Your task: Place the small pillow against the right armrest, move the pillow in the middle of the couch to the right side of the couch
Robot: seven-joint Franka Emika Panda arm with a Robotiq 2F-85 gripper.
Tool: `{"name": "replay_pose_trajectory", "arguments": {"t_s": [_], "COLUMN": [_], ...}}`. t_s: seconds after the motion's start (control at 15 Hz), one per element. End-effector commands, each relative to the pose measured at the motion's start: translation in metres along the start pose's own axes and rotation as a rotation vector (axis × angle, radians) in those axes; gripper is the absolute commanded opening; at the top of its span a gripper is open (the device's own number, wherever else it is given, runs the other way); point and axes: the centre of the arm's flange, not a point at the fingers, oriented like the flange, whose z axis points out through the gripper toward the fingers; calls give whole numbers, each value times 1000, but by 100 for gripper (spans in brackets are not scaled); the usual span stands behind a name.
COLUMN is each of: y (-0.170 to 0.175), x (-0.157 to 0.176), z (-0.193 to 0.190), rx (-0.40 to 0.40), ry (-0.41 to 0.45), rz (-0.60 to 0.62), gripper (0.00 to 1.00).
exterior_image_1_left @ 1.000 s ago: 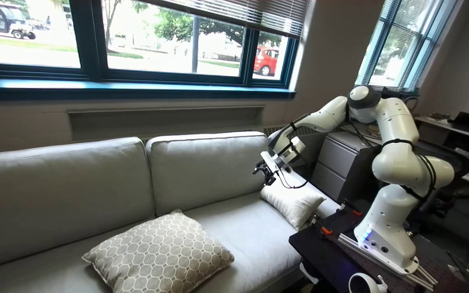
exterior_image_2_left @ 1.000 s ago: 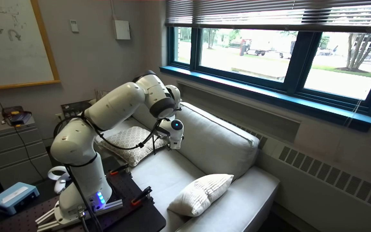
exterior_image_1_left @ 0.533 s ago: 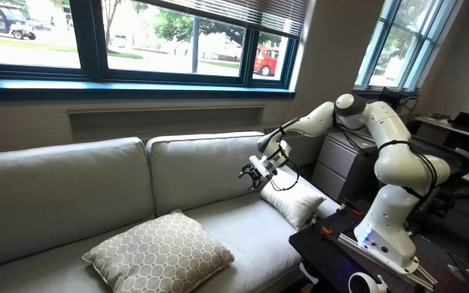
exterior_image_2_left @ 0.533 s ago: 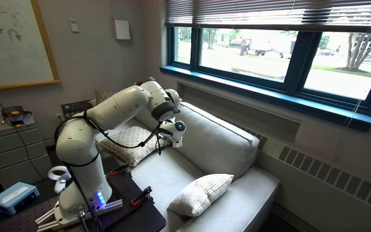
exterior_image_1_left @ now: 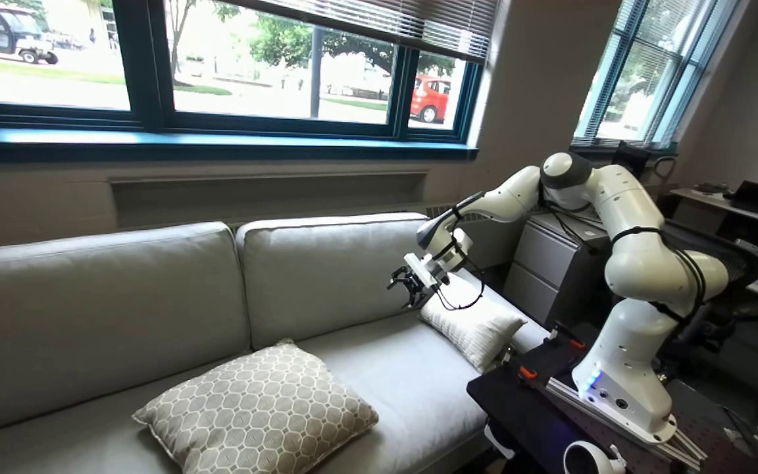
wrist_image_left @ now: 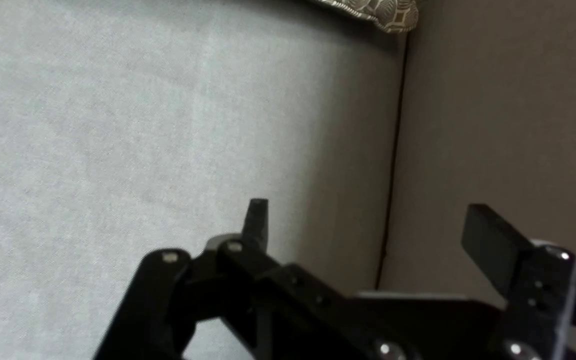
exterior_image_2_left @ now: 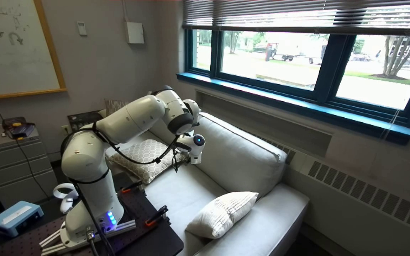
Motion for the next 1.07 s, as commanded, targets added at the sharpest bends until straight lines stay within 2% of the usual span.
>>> {"name": "replay_pose_trajectory", "arguments": {"t_s": [0.0,0.47,0.73,1.0], "y": [23,10,-23,-57], "x": [8,-8,-42,-88], "z": [17,53,88,119], "rx": [31,59,139,178], "ry": [-17,-85,-192,-293], "rz": [-5,22,172,319], "gripper": [100,100,100,100]}}
